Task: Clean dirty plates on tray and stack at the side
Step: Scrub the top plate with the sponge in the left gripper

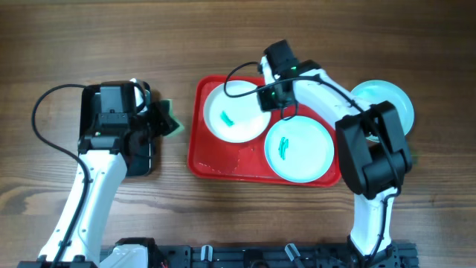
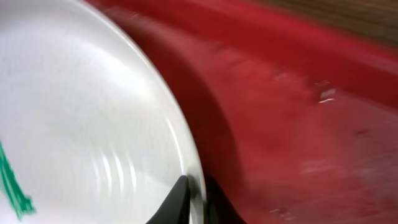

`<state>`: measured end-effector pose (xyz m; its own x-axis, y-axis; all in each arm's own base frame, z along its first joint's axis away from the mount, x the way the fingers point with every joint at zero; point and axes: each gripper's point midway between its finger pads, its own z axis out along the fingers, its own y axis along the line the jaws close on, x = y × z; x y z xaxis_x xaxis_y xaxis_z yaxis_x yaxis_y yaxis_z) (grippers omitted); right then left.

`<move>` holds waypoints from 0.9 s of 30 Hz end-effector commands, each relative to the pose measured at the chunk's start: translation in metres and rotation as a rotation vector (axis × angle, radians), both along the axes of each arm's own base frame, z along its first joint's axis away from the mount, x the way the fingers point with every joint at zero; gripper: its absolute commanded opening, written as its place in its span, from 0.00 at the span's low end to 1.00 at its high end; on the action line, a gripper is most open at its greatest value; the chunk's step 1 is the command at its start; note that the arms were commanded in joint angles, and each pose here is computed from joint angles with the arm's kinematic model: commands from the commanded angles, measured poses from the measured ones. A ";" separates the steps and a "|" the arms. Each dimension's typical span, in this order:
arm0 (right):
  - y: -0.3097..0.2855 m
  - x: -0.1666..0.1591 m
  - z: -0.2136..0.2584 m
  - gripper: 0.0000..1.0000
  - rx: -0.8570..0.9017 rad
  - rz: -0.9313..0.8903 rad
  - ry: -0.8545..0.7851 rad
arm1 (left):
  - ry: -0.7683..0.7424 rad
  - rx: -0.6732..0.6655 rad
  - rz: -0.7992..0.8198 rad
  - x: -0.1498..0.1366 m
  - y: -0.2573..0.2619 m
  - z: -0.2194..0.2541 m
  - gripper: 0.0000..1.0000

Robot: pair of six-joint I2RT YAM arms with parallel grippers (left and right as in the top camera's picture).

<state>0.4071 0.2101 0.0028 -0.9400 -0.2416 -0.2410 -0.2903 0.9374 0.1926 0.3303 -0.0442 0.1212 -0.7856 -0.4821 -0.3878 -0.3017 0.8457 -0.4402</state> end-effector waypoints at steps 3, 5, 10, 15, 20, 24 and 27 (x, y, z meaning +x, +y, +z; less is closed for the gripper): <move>0.024 -0.040 -0.013 0.04 -0.004 -0.096 0.147 | -0.009 -0.006 -0.150 -0.005 -0.044 -0.002 0.04; 0.021 -0.049 -0.015 0.04 -0.023 -0.125 0.189 | 0.019 0.018 -0.174 -0.005 -0.053 -0.014 0.04; 0.021 -0.068 -0.016 0.04 -0.055 -0.083 0.241 | 0.049 0.019 -0.255 -0.001 -0.082 -0.039 0.04; 0.022 -0.074 -0.017 0.04 -0.058 -0.116 0.267 | 0.044 -0.034 -0.241 0.012 -0.117 -0.058 0.04; 0.023 -0.072 -0.016 0.04 -0.054 -0.120 0.260 | 0.077 -0.120 -0.147 0.029 -0.131 -0.087 0.04; 0.024 -0.070 -0.016 0.04 -0.049 -0.135 0.258 | 0.067 -0.125 -0.182 0.032 -0.154 -0.105 0.04; 0.024 -0.070 -0.016 0.04 -0.050 -0.134 0.258 | 0.181 0.098 -0.079 0.015 -0.109 -0.142 0.04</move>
<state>0.3499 0.2352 0.0025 -0.9930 -0.1149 -0.0265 -0.1179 0.9670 0.2257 0.3586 -0.1925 0.0113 -0.8915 -0.3578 -0.2779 -0.1865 0.8489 -0.4945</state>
